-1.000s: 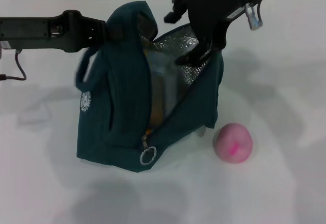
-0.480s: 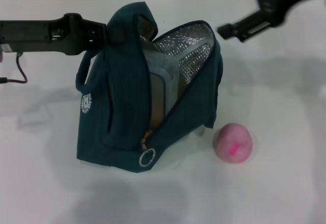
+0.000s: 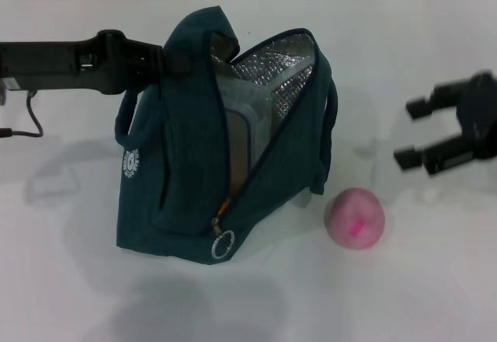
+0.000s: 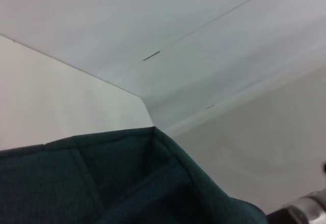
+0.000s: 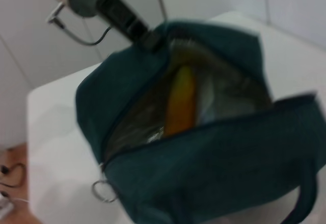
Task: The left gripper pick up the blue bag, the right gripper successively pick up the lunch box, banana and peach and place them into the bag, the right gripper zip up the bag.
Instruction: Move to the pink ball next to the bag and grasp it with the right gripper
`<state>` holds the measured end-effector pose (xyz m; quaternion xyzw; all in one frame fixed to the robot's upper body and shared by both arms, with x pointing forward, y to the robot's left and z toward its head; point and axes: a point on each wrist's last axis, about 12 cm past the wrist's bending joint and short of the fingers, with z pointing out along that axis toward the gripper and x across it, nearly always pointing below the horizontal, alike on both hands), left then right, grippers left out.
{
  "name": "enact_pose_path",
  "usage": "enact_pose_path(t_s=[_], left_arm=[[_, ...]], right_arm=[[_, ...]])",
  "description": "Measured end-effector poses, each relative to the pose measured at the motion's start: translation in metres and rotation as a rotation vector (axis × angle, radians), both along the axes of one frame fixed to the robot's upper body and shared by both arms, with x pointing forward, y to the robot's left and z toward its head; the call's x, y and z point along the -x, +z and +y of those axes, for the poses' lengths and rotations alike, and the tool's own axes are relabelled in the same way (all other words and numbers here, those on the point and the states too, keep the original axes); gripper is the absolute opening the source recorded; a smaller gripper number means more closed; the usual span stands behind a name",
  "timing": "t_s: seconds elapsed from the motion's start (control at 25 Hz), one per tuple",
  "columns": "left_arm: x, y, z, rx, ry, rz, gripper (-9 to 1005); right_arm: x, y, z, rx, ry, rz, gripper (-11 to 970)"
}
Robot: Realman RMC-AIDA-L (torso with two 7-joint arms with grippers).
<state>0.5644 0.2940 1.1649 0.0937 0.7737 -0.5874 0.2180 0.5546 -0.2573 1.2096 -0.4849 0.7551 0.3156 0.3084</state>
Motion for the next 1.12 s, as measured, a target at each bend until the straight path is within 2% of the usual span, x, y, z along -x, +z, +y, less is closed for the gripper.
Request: enact_pose_path(t_s=[0.2,0.36,0.64,0.92,1.12], left_arm=[[0.001,-0.001,0.000,-0.001,-0.003,-0.010,44],[-0.001,0.001,0.000,-0.002,-0.004,-0.028,45],[-0.002,0.001,-0.001,-0.011,-0.011,-0.040,46],[-0.002,0.002,-0.001,-0.011,-0.011,-0.042,46],[-0.003,0.002,-0.001,-0.011,-0.011,-0.043,47]], right_arm=[[0.007,-0.040,-0.006,-0.110,0.025,0.088,858],[0.003,-0.060,-0.007,-0.112,-0.020,0.094,851],[-0.004,-0.081,0.007,-0.021,-0.019,0.067,839],[-0.007,-0.090,0.015,0.053,0.005,0.063,827],[-0.008,-0.095,0.021,0.058,0.020,0.080,818]])
